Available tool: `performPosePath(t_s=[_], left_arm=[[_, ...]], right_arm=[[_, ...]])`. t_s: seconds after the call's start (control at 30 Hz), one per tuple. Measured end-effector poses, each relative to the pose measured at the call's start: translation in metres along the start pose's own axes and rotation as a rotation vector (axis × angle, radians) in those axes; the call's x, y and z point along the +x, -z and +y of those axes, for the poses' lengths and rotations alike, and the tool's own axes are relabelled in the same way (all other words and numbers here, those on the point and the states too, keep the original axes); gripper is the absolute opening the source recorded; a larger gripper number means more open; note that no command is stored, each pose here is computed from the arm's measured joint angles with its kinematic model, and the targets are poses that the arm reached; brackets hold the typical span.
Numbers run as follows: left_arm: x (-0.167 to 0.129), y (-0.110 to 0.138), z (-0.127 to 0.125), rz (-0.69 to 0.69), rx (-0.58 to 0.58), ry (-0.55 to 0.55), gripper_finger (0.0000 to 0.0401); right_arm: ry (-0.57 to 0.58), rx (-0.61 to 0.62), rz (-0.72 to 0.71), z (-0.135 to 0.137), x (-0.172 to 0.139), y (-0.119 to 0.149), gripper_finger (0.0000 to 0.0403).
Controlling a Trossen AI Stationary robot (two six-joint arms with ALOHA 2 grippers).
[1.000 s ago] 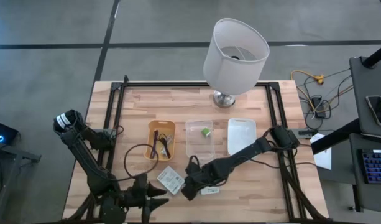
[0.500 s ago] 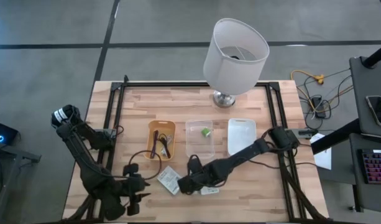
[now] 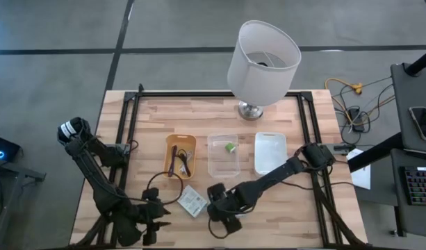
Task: Pick and place items into bin
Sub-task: Put the white charger adapter into the white transparent bin
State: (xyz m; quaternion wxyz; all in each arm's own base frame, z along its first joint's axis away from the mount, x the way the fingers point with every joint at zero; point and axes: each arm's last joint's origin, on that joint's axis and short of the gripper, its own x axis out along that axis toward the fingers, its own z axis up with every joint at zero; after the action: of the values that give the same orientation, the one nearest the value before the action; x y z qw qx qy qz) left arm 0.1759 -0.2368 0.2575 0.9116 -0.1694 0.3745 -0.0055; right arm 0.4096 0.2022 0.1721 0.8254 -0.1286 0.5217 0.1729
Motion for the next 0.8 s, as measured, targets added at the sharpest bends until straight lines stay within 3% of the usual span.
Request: performPosePath(t_s=[0.17, 0.27, 0.57, 0.8], left_arm=[[0.005, 0.000, -0.001, -0.048, -0.109, -0.018, 0.0144], [0.006, 0.000, -0.001, -0.061, -0.160, -0.026, 0.0144], [0.006, -0.001, -0.002, -0.104, -0.240, -0.032, 0.0144], [0.008, -0.005, 0.000, -0.118, -0.256, -0.038, 0.0144]], right_arm=[[0.079, -0.391, -0.019, -0.004, -0.011, -0.011, 0.0211], [0.104, -0.560, -0.014, -0.004, -0.013, -0.013, 0.0221], [0.062, -0.667, 0.083, -0.003, -0.003, 0.002, 0.0278], [0.005, -0.756, 0.063, -0.001, -0.002, 0.003, 0.0299]])
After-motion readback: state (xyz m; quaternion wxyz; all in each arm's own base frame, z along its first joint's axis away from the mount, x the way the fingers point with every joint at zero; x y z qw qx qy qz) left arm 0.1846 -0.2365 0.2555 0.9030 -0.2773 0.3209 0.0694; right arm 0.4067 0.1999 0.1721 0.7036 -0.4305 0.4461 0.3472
